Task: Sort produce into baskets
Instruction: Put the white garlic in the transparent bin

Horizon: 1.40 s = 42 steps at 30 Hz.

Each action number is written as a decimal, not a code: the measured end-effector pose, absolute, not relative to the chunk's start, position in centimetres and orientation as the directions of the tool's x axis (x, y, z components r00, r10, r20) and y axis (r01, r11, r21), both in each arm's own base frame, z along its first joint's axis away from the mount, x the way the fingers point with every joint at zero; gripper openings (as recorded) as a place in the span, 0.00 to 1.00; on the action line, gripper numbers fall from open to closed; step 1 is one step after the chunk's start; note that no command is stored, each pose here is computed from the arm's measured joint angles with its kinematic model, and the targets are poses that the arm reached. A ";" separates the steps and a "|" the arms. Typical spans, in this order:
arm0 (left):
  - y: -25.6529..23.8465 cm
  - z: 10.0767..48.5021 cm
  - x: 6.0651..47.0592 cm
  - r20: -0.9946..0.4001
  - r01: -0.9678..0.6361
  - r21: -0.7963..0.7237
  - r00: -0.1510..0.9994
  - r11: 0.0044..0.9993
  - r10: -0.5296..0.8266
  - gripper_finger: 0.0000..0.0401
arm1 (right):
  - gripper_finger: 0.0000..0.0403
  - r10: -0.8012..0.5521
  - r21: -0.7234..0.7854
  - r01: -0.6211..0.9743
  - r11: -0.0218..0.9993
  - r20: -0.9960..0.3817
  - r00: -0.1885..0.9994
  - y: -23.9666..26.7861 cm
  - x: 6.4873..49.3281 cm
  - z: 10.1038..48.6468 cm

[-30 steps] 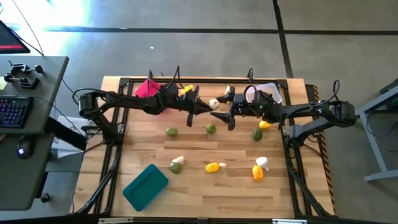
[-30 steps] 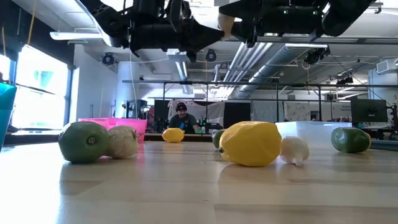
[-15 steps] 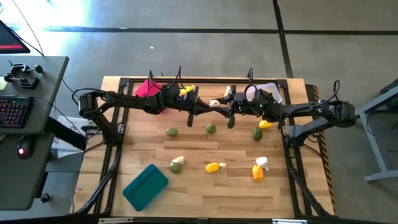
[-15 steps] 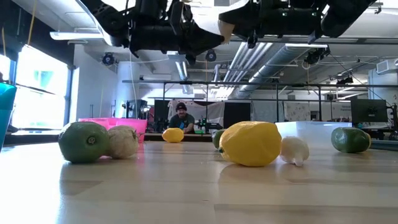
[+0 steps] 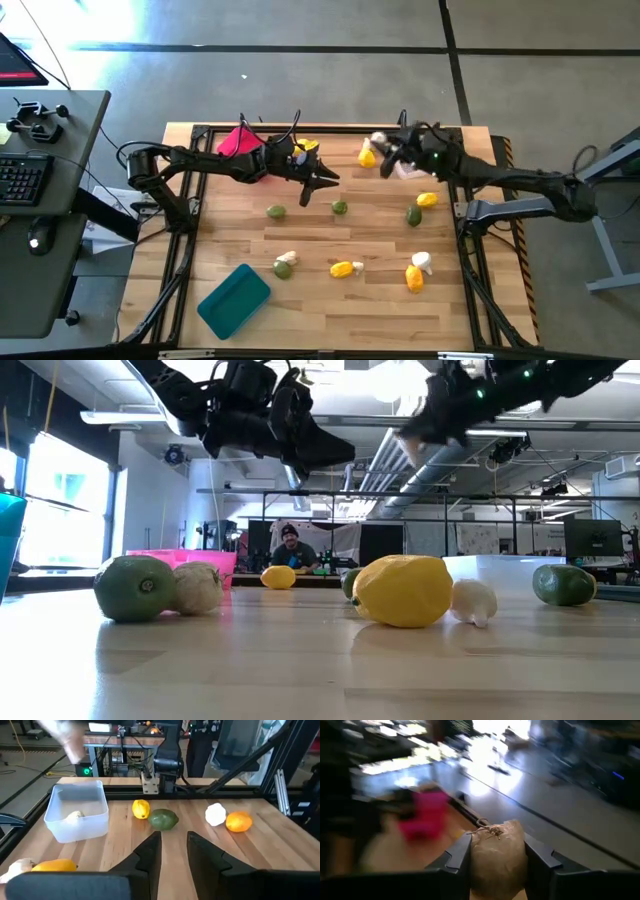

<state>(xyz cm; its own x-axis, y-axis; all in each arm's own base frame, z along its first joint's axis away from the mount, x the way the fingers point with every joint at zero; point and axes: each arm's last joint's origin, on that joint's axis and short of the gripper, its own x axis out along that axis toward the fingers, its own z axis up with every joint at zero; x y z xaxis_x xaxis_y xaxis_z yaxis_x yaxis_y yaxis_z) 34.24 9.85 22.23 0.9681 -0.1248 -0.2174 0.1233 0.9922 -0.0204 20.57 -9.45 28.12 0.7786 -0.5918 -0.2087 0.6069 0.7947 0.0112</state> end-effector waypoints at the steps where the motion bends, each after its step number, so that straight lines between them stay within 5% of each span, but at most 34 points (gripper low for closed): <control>1: 9.9 22.2 34.2 -0.220 0.126 -0.012 0.968 0.992 -0.125 0.20 | 0.27 -0.635 0.018 0.660 0.751 -0.256 0.729 -10.0 19.8 27.8; 7: 9.8 22.2 34.2 -0.223 0.130 0.004 0.967 0.992 -0.125 0.19 | 0.27 -0.723 0.047 0.859 0.510 -0.518 0.457 -13.4 16.6 25.0; 17: 9.8 22.1 34.2 -0.232 0.130 -0.001 0.964 0.992 -0.126 0.19 | 0.27 -0.646 -0.014 0.977 0.211 -0.753 0.128 -18.4 14.0 19.7; 30: 9.8 22.1 34.2 -0.231 0.129 0.000 0.965 0.992 -0.126 0.19 | 0.28 -0.570 -0.133 0.984 0.121 -0.821 -0.041 -20.3 14.0 16.1; 42: 9.8 22.0 34.2 -0.243 0.123 -0.005 0.962 0.992 -0.121 0.19 | 0.52 -0.562 -0.145 0.980 0.134 -0.826 -0.045 -20.2 13.9 16.1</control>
<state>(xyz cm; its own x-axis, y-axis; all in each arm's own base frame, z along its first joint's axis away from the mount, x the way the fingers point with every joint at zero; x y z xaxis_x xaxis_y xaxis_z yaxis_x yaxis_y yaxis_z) 34.16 9.84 22.01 0.9624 -0.1206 -0.2433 0.1232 0.9924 -0.0046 13.92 -20.23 16.09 -0.0452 -0.5624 -0.8256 0.9803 0.1342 -0.1450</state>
